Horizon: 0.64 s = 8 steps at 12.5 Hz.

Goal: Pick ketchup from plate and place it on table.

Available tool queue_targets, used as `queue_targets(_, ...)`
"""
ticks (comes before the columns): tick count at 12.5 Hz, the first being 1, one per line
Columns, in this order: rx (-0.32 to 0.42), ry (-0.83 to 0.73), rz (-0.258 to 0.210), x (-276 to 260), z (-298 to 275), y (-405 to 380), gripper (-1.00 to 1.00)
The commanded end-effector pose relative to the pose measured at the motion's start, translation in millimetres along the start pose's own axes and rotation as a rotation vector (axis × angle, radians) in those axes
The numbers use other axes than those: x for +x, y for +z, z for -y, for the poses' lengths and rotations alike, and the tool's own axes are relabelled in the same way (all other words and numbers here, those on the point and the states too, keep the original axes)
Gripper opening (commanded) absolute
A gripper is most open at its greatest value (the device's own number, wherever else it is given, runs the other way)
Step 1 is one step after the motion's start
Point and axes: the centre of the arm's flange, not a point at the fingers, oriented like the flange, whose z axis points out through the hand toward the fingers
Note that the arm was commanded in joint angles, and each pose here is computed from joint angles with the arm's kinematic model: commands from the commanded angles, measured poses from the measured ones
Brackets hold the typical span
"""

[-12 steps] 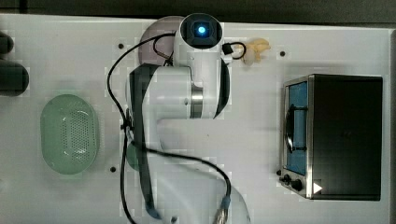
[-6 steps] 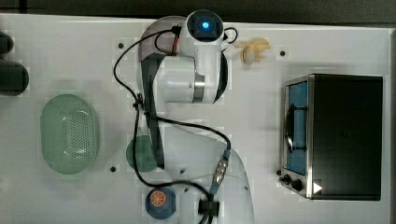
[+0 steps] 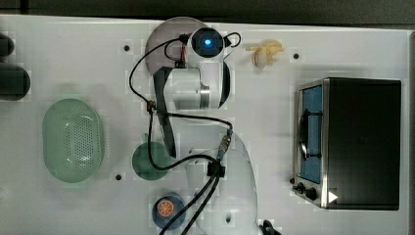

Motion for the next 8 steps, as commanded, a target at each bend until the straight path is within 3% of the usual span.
queue_targets(1, 0.002, -0.094, -0.124, 20.0, 14.5, -15.3, 1.0)
queue_targets(3, 0.007, -0.101, -0.156, 20.7, 16.8, -3.8, 1.0)
queue_targets(5, 0.005, -0.102, -0.153, 19.7, 15.6, 3.2, 1.0)
queue_targets(6, 0.003, -0.103, -0.153, 19.8, 15.4, 3.3, 0.91)
queue_targets(8, 0.001, -0.105, -0.159, 21.5, 14.6, 1.1, 0.42)
